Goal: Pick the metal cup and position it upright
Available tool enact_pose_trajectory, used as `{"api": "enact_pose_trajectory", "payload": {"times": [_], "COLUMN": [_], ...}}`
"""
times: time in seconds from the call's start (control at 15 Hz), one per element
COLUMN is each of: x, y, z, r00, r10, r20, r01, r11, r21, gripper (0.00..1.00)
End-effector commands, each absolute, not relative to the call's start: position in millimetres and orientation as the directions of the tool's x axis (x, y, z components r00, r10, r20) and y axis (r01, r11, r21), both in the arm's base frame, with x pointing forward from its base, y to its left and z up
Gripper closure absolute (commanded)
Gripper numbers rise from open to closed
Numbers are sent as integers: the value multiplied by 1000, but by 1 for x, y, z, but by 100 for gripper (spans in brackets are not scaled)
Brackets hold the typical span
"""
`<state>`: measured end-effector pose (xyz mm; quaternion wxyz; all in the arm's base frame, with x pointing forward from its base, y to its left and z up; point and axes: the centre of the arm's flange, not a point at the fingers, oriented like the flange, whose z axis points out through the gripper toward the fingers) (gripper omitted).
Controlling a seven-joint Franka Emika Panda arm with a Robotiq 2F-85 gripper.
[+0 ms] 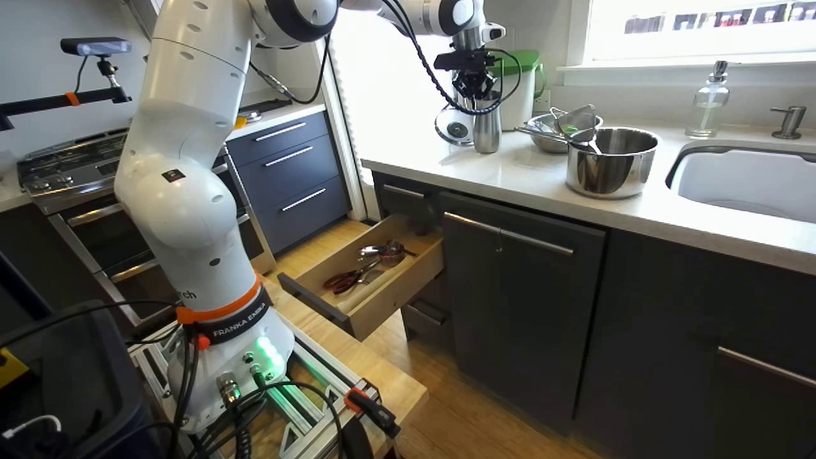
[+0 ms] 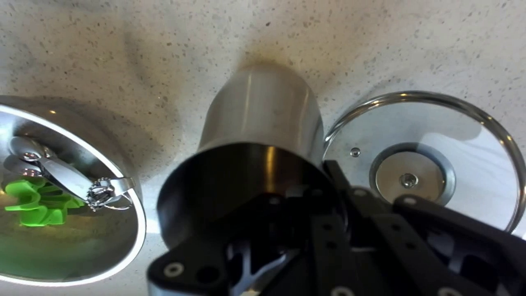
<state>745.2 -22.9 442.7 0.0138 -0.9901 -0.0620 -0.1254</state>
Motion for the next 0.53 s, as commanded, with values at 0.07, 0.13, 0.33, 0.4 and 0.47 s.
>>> {"api": "enact_pose_trajectory", "payload": {"times": [0.07,0.13,0.33,0.4,0.47], "x": [759,759,760,761,761], "y": [-23,-23,-22,-22,-22], "z": [446,445,440,439,438], "r00": [962,963,962,962,962], "r10": [161,164,177,178,180], "r20": [219,216,209,207,204], "r01": [158,161,171,172,174], "r11": [-987,-987,-984,-984,-984], "r21": [30,31,44,47,49], "gripper": [99,99,99,99,99]}}
